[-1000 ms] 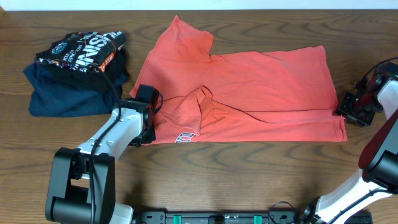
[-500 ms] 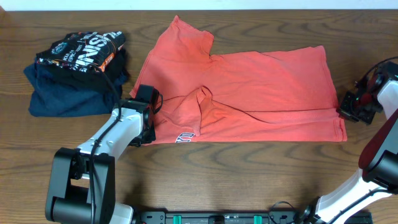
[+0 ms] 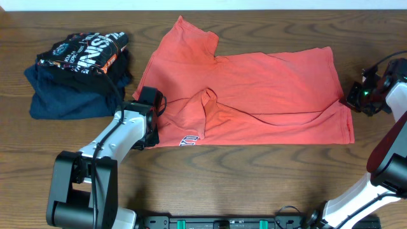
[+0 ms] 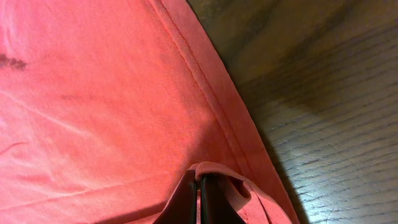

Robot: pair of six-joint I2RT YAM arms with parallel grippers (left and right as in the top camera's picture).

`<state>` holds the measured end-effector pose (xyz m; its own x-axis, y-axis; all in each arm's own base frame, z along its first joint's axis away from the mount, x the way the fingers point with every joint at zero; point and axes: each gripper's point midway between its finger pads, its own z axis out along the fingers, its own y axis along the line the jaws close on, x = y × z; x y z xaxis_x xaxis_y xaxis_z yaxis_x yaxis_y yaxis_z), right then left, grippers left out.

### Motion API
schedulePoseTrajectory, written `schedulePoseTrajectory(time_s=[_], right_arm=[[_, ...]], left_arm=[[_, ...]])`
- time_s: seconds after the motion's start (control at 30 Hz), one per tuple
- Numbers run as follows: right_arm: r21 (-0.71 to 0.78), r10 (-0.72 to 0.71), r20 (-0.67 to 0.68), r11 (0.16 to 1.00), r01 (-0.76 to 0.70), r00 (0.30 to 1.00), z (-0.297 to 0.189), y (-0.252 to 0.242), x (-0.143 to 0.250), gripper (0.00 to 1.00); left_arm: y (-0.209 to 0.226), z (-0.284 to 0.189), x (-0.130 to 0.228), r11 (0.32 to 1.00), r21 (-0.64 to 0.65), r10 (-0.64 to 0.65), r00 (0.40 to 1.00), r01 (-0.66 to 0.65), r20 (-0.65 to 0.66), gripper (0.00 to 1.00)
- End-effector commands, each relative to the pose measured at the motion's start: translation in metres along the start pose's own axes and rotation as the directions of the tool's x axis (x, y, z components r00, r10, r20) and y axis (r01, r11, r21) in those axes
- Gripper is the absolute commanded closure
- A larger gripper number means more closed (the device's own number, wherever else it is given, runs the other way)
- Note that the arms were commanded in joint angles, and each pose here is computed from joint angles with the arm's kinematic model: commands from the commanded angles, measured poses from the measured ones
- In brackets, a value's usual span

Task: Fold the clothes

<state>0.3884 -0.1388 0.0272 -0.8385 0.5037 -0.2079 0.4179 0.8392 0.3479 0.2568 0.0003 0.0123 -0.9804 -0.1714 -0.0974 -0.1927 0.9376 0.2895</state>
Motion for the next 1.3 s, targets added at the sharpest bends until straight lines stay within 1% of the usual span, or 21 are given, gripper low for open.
schedulePoseTrajectory(time_s=[0.0,0.17,0.33,0.67,0.77,0.9,1.13,1.2,1.27], right_arm=[[0.008,0.002,-0.012,1.0,-0.002,1.0,0.005,-0.002,0.003,0.98],[0.134,0.084,0.026,0.987,-0.087,0.996,0.003,-0.024,-0.003,0.99],[0.202,0.189,0.067,0.959,-0.199,0.98,0.001,-0.037,-0.005,0.99],[0.194,0.184,0.087,0.961,-0.198,0.979,0.002,-0.034,-0.011,0.99],[0.189,0.206,0.102,0.956,-0.222,0.973,0.001,-0.034,-0.014,0.99],[0.179,0.239,0.125,0.949,-0.259,0.963,0.001,-0.033,-0.018,0.99],[0.174,0.231,0.127,0.952,-0.251,0.965,0.003,-0.027,-0.019,0.99],[0.175,0.227,0.125,0.953,-0.247,0.966,0.003,-0.027,-0.018,0.99],[0.176,0.224,0.125,0.954,-0.243,0.967,0.003,-0.027,-0.018,0.99]], left_arm=[[0.004,0.002,0.001,1.0,-0.025,0.008,1.0,-0.009,-0.008,0.6],[0.004,0.002,0.001,1.0,-0.025,0.009,1.0,-0.009,-0.009,0.6],[0.005,0.002,0.002,1.0,-0.027,0.011,1.0,-0.011,-0.015,0.6],[0.007,0.002,0.008,0.999,-0.036,0.018,0.999,-0.02,-0.037,0.6],[0.009,0.002,0.012,0.999,-0.042,0.022,0.998,-0.024,-0.053,0.6],[0.01,0.002,0.016,0.999,-0.05,0.009,0.998,-0.012,-0.07,0.6],[0.014,-0.001,0.023,0.998,-0.064,-0.009,0.995,0.003,-0.095,0.6],[0.016,-0.008,0.021,0.998,-0.058,-0.025,0.997,0.02,-0.077,0.6],[0.016,-0.02,0.012,0.999,-0.035,-0.041,0.999,0.04,-0.027,0.6]])
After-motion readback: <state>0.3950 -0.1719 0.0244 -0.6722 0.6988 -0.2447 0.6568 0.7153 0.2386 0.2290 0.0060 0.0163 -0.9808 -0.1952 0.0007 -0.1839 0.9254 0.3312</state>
